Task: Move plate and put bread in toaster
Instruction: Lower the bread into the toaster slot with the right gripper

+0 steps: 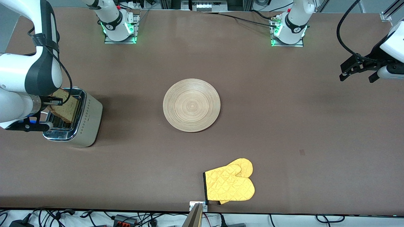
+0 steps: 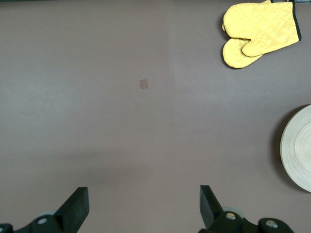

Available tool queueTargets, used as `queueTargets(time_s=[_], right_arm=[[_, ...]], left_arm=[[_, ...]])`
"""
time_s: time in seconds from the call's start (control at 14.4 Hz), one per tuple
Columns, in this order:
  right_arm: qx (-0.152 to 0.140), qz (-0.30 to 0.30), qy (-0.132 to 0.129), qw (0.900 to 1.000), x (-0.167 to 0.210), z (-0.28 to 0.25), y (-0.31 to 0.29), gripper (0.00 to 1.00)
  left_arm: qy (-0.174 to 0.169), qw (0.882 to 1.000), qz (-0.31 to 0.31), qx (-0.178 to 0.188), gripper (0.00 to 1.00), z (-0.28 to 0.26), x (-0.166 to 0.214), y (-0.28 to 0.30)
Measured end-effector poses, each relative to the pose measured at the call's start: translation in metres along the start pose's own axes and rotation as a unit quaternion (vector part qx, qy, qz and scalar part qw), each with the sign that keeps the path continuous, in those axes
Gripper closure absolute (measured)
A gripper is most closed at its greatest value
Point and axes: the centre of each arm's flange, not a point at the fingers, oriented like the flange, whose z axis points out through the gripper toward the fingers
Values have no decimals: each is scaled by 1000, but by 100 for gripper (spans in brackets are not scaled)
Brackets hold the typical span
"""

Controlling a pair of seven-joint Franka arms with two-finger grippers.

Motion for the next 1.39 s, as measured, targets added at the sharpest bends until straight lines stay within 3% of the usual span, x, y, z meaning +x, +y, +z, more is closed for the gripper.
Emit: queueTargets(time_s=[0.35,1.04,1.39], right_arm=[[-1,3,-4,1000,0,1,-3,91],[8,-2,19,1000,37,28,-16,91],[7,-3,17,1000,48,41,-20,91]], left_arm=[[0,1000,-1,0,0,0,0,1],[1,1000,-3,0,0,-1,0,1],[1,1000,-3,0,0,-1,0,0]])
